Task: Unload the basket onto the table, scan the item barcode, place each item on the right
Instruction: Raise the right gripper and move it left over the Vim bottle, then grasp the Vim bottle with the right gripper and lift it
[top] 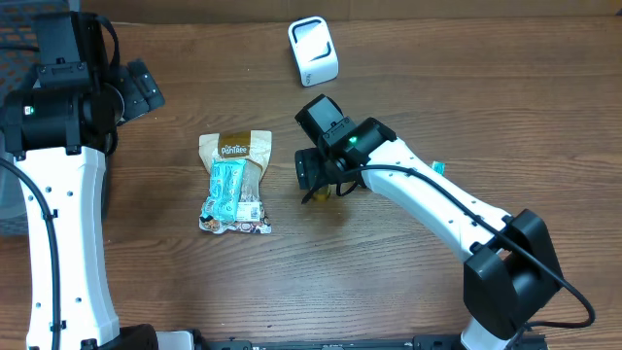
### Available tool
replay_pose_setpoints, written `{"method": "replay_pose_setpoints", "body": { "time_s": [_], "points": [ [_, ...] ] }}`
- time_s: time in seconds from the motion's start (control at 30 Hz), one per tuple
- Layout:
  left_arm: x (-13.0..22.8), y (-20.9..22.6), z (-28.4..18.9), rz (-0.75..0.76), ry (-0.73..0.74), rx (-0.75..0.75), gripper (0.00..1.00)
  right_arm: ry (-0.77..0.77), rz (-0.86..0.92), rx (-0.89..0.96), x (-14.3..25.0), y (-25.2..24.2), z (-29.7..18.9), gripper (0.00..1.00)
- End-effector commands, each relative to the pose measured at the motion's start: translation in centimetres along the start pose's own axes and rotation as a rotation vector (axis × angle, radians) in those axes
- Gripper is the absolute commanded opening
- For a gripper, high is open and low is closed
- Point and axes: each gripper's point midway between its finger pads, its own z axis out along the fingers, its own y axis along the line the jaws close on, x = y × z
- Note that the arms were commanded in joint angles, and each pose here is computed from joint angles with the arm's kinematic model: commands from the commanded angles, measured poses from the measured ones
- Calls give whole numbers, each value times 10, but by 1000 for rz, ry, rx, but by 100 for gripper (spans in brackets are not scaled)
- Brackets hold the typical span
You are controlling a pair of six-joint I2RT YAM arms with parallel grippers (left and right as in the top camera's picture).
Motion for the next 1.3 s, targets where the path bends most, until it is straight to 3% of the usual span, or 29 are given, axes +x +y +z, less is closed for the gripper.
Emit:
{"method": "replay_pose_setpoints", "body": {
  "time_s": [0.0, 0.17, 0.3, 0.37, 0.8, 1.27],
  "points": [
    [-2, 3, 0, -4, -8, -16, 99, -6, 1, -9, -2, 4, 0, 73],
    [-2, 3, 0, -4, -8, -16, 100, -7, 2, -10, -2, 4, 0, 59],
    [-2, 3, 0, -4, -8, -16, 99, -5, 4, -14, -2, 4, 0, 41],
    [-2, 3, 0, -4, -8, -16, 99, -6, 5, -15, -2, 4, -1, 38],
    [-2, 3, 0, -4, -8, -16, 99, 17, 61, -418, -16, 21, -77, 34],
    [-2, 3, 0, -4, -8, -16, 100, 126, -100, -1019, 27, 29, -186, 40]
  ]
}}
